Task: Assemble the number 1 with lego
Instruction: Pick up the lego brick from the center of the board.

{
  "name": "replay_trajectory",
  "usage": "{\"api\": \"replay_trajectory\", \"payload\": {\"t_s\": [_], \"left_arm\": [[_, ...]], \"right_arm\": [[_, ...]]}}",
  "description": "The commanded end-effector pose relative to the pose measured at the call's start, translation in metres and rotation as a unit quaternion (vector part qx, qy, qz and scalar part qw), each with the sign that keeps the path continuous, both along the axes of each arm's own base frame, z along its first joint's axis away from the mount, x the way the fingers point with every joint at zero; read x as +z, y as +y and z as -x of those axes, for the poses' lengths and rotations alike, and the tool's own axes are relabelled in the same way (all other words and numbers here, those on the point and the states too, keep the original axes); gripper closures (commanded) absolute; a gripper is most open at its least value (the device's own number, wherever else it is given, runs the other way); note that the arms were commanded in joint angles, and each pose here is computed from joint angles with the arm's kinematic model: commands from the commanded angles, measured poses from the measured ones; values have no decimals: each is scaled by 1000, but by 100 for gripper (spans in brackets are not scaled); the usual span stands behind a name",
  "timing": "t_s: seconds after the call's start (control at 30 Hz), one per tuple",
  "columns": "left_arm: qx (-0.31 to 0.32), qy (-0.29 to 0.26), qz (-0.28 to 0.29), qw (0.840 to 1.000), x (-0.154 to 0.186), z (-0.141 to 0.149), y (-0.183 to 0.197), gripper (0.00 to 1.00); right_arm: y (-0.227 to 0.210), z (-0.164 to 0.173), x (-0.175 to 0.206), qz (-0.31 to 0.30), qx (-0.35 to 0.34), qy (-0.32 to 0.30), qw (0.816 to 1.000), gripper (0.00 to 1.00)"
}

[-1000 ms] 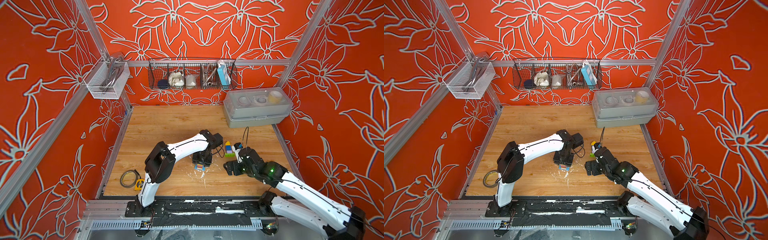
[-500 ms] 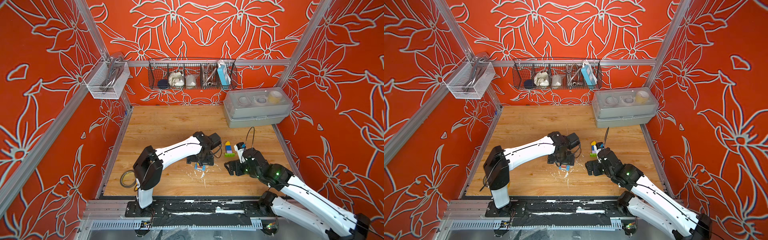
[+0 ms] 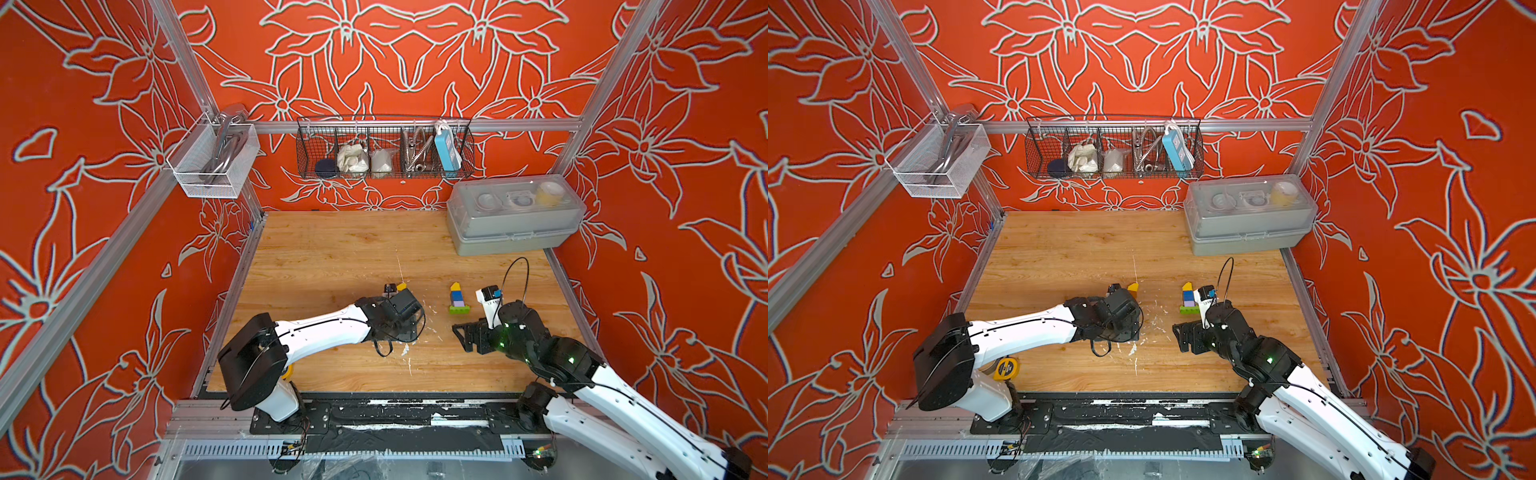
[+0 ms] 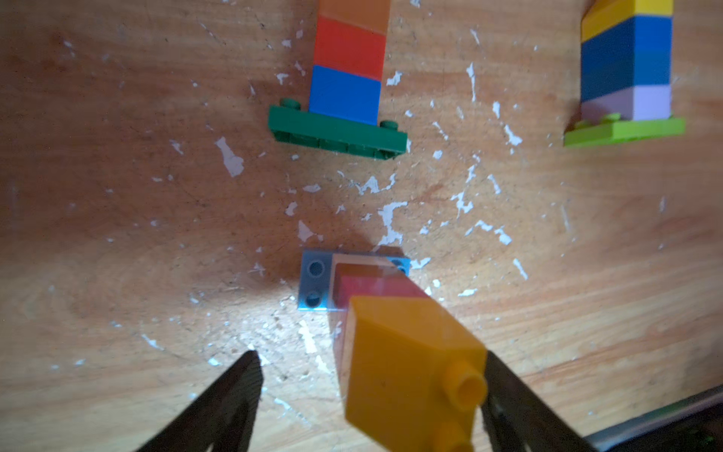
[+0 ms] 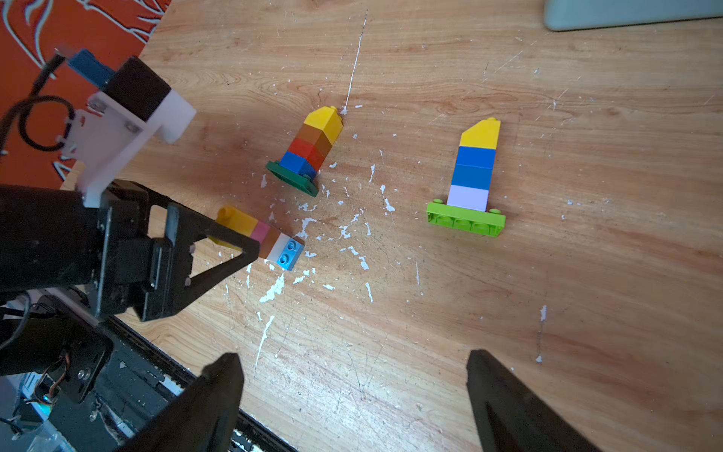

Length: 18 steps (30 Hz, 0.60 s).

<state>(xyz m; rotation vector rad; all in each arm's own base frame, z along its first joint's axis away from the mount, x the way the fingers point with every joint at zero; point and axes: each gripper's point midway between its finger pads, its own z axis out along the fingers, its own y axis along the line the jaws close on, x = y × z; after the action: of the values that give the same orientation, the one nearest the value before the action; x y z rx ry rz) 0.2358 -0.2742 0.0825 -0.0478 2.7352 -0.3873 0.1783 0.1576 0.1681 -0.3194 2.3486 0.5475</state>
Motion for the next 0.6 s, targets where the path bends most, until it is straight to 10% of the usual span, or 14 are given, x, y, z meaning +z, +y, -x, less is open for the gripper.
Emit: {"api": "replay_trajectory", "payload": {"t_s": [0.0,0.57], "left_arm": [[-2,-38,16,999,8,-12,-8,25],[12,-26,-35,999,-11,-14,5,47]], "right_arm": [[0,-1,-5,3,-3,5,1000,6],[0,0,-9,7,-5,14,1000,6]]}}
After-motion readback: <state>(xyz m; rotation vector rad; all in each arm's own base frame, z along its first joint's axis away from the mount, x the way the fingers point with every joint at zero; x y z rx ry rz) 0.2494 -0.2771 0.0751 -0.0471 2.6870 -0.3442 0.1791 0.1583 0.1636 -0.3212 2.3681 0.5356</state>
